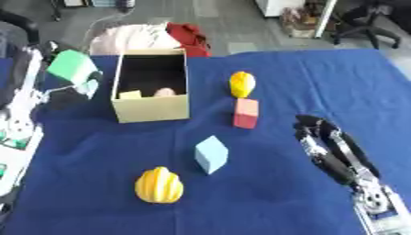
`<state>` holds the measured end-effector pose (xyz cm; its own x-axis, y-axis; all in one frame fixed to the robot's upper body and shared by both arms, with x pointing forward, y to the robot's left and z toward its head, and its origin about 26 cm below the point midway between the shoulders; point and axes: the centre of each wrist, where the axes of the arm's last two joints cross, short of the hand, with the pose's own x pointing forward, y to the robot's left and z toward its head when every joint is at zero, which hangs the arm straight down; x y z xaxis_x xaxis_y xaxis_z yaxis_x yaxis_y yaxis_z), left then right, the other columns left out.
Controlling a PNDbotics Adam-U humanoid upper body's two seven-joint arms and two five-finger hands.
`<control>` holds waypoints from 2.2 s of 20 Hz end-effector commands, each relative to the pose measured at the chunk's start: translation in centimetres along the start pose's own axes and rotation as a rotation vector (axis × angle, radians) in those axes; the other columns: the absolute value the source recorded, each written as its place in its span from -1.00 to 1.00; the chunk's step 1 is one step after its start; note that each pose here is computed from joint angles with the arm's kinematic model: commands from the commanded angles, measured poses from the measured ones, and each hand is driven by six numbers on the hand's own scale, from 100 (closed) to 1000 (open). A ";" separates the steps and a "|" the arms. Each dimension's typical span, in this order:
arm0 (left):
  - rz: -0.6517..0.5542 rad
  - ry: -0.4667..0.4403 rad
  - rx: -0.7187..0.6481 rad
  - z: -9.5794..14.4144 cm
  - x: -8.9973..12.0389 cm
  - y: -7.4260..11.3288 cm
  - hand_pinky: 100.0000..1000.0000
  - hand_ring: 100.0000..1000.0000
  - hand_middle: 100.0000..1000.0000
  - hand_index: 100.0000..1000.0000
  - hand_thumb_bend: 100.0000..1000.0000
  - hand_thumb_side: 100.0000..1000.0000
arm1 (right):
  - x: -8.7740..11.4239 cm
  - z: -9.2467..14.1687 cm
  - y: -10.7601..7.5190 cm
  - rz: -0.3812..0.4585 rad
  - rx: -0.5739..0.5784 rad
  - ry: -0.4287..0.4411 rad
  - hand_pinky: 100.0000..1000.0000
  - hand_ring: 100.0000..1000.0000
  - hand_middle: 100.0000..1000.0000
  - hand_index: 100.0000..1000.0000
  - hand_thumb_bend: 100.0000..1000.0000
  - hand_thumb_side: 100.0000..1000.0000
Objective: Pick up objects on the table and place them in the box.
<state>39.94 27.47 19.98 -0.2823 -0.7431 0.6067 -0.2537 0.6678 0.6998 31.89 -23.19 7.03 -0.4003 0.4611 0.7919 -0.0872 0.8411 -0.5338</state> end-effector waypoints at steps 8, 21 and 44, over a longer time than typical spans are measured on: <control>-0.139 -0.010 -0.233 -3.3 -2.3 -2.5 0.68 0.48 0.56 0.64 0.12 -0.31 | 0.5 -0.4 -0.2 -0.008 0.008 -0.026 0.72 0.36 0.38 0.70 -1.00 0.50; 0.094 -0.171 0.061 0.2 1.1 3.0 0.67 0.37 0.39 0.45 0.06 -0.27 | 2.0 -3.2 -3.2 0.105 -0.031 -0.093 0.72 0.37 0.40 0.72 -1.00 0.33; 0.346 -0.052 0.065 8.6 -1.0 0.0 0.65 0.28 0.28 0.36 -0.03 -0.30 | 0.8 -19.0 -6.7 0.516 0.022 0.158 0.72 0.49 0.52 0.81 -1.00 0.04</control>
<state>32.47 28.56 15.29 -0.3786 -0.4737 0.7952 -0.1860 0.8805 0.4359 49.04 -22.92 16.41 -0.2776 0.8401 0.4660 0.0364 0.4939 -0.8688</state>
